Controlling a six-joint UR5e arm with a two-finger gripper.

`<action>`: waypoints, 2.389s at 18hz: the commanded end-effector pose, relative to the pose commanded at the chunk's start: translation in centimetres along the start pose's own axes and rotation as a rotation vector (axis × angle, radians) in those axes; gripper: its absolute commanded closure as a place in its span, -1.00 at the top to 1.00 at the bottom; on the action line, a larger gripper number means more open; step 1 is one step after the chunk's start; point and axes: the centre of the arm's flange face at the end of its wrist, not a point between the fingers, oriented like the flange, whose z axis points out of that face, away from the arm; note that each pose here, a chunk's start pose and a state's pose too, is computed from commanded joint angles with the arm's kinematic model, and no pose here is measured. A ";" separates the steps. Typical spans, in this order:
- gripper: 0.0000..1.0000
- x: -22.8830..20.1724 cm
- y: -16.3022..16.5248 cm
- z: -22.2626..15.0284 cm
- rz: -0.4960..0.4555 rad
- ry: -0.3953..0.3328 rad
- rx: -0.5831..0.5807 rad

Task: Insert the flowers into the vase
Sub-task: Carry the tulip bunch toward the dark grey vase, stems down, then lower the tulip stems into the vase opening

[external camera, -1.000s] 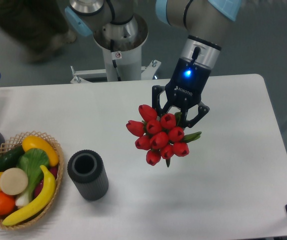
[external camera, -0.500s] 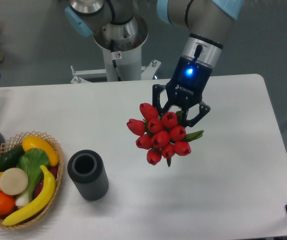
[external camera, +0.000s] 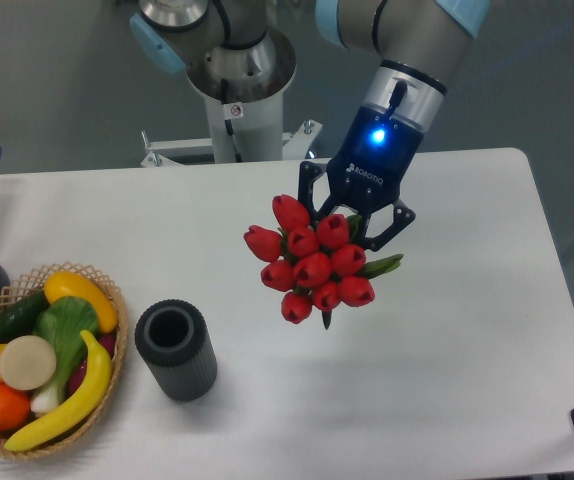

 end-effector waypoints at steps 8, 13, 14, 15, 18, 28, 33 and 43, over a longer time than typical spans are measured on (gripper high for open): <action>-0.11 2.3 -3.8 4.4 0.061 0.179 0.163; -0.11 3.7 -4.5 6.2 0.051 0.281 0.252; -0.11 3.7 -4.8 6.0 0.051 0.296 0.280; -0.11 3.8 -4.9 5.9 0.050 0.306 0.297; -0.12 4.3 -5.0 6.0 0.036 0.353 0.356; -0.12 3.6 -5.0 9.2 0.030 0.423 0.392; -0.11 3.5 -4.5 10.2 0.011 0.449 0.407; -0.11 3.4 -2.8 11.1 -0.023 0.457 0.398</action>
